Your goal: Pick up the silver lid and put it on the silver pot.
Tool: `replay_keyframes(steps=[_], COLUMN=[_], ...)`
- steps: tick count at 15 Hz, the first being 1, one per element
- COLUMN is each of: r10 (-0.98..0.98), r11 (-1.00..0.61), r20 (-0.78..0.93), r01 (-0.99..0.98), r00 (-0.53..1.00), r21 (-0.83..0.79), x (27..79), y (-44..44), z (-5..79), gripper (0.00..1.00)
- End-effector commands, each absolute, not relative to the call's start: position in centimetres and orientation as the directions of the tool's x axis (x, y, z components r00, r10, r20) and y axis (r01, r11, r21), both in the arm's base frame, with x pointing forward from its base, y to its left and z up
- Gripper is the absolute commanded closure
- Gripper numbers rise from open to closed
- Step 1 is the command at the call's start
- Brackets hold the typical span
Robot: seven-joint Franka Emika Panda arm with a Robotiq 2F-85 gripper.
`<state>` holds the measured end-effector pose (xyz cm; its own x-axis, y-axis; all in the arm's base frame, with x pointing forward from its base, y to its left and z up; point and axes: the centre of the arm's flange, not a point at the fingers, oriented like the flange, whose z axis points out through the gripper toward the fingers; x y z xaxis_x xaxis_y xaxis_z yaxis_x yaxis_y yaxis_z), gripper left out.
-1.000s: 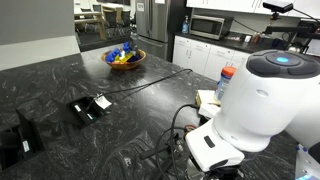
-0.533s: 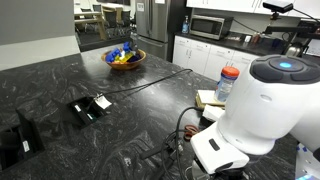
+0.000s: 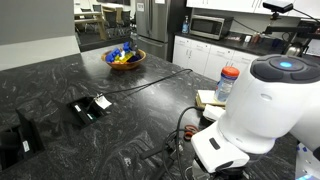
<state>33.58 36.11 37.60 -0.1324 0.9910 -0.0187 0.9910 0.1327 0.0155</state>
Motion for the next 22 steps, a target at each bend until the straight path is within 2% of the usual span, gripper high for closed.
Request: replay_keyframes(steps=[1, 8, 9, 10, 12, 17, 18, 21, 22], r10=[0.989, 0.989, 0.989, 0.989, 0.989, 0.989, 0.989, 0.989, 0.989], r11=[0.147, 0.147, 0.146, 0.146, 0.145, 0.143, 0.142, 0.141, 0.14], r20=[0.007, 0.014, 0.017, 0.02, 0.025, 0.034, 0.037, 0.04, 0.039], r01=[0.989, 0.989, 0.989, 0.989, 0.989, 0.99, 0.99, 0.99, 0.99], r00=[-0.148, -0.147, -0.147, -0.146, -0.146, -0.143, -0.143, -0.142, -0.141], r21=[0.021, 0.016, 0.015, 0.014, 0.014, 0.014, 0.014, 0.014, 0.015], x=[33.62, 33.87, 33.95, 33.99, 34.04, 34.09, 34.11, 34.16, 34.18], y=[35.69, 35.8, 35.83, 35.84, 35.84, 35.76, 35.76, 35.73, 35.7], z=[37.84, 37.54, 37.48, 37.44, 37.45, 37.51, 37.52, 37.55, 37.57], gripper=[0.99, 0.99, 0.95, 0.73, 0.67, 0.34, 0.31, 0.05, 0.01])
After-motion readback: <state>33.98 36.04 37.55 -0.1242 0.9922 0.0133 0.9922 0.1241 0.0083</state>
